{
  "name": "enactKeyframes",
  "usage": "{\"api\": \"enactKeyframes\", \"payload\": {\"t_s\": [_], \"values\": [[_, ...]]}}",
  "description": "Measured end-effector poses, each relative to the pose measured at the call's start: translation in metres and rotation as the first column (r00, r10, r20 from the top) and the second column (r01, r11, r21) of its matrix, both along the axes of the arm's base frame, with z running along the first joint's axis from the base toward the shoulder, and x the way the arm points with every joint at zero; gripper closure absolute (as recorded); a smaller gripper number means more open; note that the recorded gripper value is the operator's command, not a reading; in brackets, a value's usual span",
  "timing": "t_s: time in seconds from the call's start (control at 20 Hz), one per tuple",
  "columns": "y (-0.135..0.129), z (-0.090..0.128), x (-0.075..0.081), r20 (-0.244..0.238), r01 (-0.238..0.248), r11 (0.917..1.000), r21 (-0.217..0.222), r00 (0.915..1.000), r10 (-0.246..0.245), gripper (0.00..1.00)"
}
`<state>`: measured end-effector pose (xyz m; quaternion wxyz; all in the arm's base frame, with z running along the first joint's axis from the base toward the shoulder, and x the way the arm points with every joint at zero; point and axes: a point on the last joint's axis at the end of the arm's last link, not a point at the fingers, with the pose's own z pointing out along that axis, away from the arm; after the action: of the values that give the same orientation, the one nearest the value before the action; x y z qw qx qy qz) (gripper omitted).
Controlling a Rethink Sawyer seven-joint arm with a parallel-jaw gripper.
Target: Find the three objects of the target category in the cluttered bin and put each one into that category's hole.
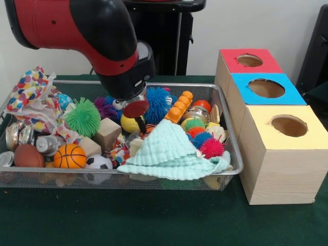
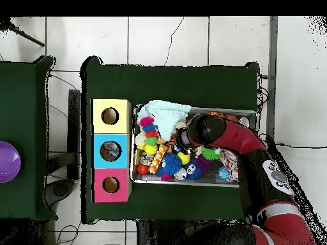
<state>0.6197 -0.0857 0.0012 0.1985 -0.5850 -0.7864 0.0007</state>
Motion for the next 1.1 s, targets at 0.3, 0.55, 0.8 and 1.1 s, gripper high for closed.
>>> {"api": "enactKeyframes", "payload": {"t_s": [0.3,0.55,0.8,1.1], "values": [[0.022,0.014,-0.001,-0.053,0.008,0.9960,0.089,0.9986,-0.003,0.00],[0.047,0.017,0.002,-0.011,-0.014,0.9931,0.117,0.9998,0.015,0.00],[0.061,0.022,0.001,0.003,-0.034,0.9913,0.127,0.9994,0.034,0.00],[0.082,0.021,-0.001,0.005,-0.091,0.9895,0.112,0.9959,0.091,0.00]]}}
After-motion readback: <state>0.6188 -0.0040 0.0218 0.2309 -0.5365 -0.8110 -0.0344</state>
